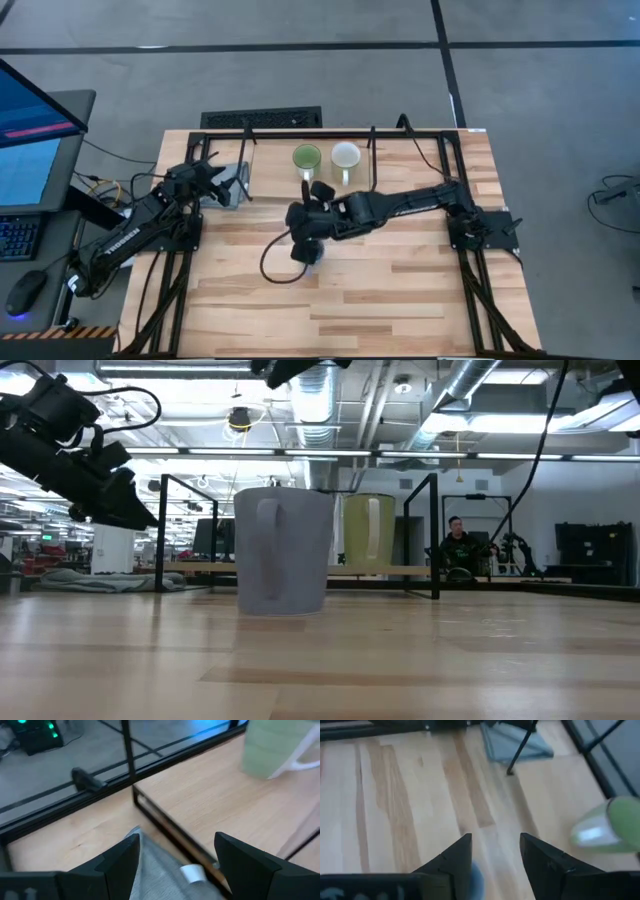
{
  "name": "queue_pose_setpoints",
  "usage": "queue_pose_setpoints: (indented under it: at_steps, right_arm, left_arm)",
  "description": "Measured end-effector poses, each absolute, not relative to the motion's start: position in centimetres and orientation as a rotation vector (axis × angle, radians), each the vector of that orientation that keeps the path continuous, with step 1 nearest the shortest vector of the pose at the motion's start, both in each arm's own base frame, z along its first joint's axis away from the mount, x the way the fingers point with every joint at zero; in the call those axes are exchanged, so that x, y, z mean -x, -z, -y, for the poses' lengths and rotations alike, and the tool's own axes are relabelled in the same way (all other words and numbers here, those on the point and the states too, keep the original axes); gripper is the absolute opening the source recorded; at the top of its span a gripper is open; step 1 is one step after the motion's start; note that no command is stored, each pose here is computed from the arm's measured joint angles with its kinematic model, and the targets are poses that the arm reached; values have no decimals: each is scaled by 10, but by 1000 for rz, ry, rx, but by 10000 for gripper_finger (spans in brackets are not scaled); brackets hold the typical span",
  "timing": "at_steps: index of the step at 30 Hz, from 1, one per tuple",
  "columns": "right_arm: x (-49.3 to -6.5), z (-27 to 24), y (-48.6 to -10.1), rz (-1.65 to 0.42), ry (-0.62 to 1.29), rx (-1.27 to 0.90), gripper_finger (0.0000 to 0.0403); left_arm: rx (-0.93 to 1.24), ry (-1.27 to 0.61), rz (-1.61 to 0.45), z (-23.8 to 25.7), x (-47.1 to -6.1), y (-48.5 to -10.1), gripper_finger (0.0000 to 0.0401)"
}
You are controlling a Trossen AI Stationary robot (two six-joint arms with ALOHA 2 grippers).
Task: Stack small to large cups/mugs on shelf
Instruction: Put the blue mug on the shelf
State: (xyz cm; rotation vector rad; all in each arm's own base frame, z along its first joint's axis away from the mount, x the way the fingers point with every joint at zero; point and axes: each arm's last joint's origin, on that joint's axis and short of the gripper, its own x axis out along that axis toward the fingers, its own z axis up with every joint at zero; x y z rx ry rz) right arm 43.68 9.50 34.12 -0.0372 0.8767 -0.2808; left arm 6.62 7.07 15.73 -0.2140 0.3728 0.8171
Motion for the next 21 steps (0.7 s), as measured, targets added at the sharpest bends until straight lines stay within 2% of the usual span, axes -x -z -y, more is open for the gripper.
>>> queue_pose_setpoints:
  at_steps: [12, 18, 21]
  right_arm:
    - [-408, -34, -381, -919, 279, 176, 187]
    - [-396, 11, -395, -853, 226, 137, 185]
    - [-379, 31, -390, -808, 223, 107, 184]
  left_arm:
    - [227, -761, -326, -70, -68, -161, 248]
    - [193, -790, -310, -72, -68, -163, 248]
    - [179, -795, -312, -72, -68, -163, 248]
